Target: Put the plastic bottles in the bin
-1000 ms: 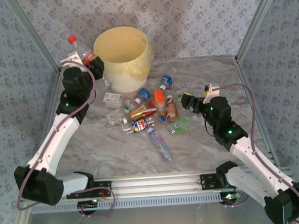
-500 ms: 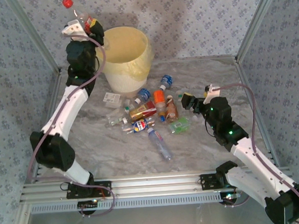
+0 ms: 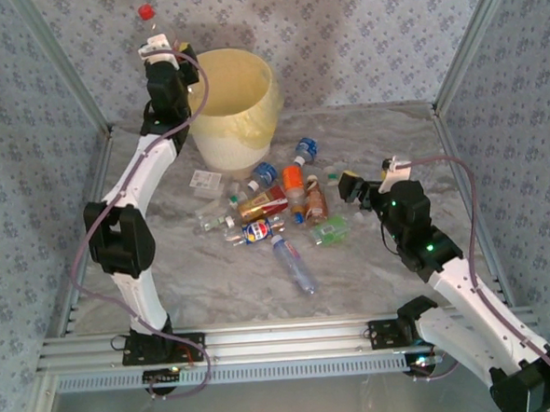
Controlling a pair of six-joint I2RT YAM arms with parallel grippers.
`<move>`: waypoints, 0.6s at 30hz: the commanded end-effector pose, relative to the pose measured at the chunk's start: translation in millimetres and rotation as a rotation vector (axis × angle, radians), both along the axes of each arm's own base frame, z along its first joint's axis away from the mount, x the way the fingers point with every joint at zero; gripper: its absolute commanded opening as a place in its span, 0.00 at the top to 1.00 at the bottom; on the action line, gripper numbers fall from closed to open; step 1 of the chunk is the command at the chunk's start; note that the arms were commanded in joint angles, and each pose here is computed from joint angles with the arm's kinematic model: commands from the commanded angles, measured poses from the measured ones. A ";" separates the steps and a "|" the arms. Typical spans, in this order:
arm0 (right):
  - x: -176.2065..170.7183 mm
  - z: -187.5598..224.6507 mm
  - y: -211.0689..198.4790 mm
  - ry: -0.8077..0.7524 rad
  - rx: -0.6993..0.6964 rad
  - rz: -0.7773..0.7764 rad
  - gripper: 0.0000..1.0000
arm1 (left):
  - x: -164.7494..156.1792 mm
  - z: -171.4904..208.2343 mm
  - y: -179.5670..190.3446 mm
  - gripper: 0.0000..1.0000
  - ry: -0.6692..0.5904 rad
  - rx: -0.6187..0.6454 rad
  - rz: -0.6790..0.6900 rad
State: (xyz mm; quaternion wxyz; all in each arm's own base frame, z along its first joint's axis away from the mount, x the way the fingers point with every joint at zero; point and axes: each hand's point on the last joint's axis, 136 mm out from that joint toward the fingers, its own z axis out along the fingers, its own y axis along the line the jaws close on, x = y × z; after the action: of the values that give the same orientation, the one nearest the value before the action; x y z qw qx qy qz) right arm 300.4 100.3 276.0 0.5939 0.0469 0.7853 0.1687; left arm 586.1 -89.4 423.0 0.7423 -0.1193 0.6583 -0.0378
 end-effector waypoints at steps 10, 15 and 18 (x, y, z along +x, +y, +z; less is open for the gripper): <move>-1.8 3.1 -5.5 -0.010 -0.036 -0.024 0.00 | 15.5 -53.6 19.6 0.25 0.232 0.003 0.117; -2.1 1.1 -5.3 -0.006 -0.039 -0.023 0.00 | 14.4 -58.8 24.0 0.15 0.279 -0.021 0.145; -2.8 -2.4 -6.0 0.005 -0.044 -0.024 0.00 | 13.5 -56.5 23.6 0.12 0.309 -0.036 0.145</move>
State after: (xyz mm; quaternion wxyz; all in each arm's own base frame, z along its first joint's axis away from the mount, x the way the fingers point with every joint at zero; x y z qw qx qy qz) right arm 300.1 97.2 272.7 0.5919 0.0456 0.7896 0.1551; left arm 603.4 -74.8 359.1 0.6416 -0.1617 0.7497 0.0152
